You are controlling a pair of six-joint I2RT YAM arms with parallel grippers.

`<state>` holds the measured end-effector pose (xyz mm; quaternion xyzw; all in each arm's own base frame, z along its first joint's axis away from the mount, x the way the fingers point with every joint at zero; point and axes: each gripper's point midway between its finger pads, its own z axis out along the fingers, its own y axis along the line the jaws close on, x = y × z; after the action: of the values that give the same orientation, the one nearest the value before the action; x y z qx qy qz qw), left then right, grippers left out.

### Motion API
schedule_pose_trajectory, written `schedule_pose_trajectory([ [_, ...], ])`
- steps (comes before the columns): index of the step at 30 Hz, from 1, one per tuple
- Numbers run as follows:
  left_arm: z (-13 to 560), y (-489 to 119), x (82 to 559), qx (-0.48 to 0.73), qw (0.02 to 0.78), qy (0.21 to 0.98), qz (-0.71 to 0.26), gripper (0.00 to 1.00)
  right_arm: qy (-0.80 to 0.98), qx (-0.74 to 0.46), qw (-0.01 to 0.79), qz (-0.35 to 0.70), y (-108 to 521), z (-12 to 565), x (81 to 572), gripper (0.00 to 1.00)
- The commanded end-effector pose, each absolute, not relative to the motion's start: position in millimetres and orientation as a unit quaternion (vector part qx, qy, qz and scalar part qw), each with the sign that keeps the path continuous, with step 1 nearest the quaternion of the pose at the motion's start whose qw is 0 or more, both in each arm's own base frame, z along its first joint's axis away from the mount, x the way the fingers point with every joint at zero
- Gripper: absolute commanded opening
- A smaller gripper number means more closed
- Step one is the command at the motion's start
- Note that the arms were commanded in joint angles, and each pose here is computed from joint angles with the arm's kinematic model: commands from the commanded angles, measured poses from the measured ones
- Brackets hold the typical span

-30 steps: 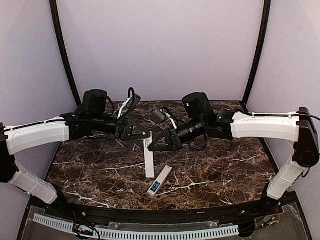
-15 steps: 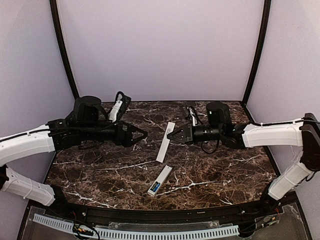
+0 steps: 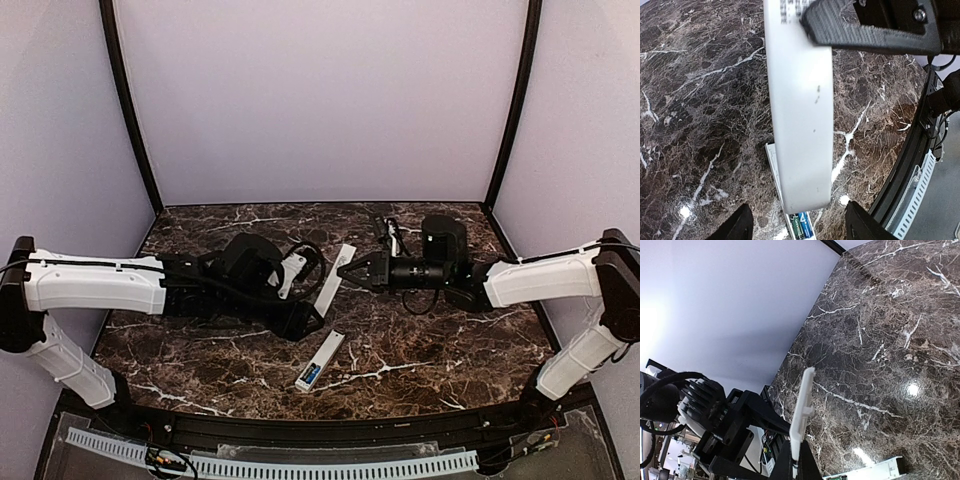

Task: Load the batteries into the remote control
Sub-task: Pass from the right arm to the left

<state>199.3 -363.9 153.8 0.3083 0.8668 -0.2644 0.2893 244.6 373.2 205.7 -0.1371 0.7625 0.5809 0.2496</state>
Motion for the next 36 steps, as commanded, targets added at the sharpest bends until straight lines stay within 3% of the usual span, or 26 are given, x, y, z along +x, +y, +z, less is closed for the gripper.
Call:
schedule_pose_trajectory([
  [1,166,-369,208,0.296,0.313,0.864,-0.26,0.61,0.746,-0.133,0.254,0.602,372,212,239,0.0],
  [10,160,-383,214,0.3,0.302,0.868,-0.257,0.5,0.74,-0.132,0.251,0.61,370,213,232,0.0],
  [22,167,-395,207,0.302,0.299,0.854,-0.301,0.45,0.737,-0.129,0.247,0.616,370,208,231,0.0],
  [29,164,-393,209,0.294,0.296,0.86,-0.293,0.28,0.735,-0.136,0.243,0.618,370,208,228,0.0],
  [30,163,-391,208,0.292,0.294,0.863,-0.29,0.27,0.737,-0.137,0.242,0.616,370,206,228,0.05],
  [33,156,-383,204,0.285,0.283,0.871,-0.283,0.19,0.751,-0.134,0.244,0.599,368,200,232,0.34],
  [36,150,-372,196,0.276,0.27,0.879,-0.279,0.17,0.78,-0.118,0.249,0.562,359,185,241,0.49],
])
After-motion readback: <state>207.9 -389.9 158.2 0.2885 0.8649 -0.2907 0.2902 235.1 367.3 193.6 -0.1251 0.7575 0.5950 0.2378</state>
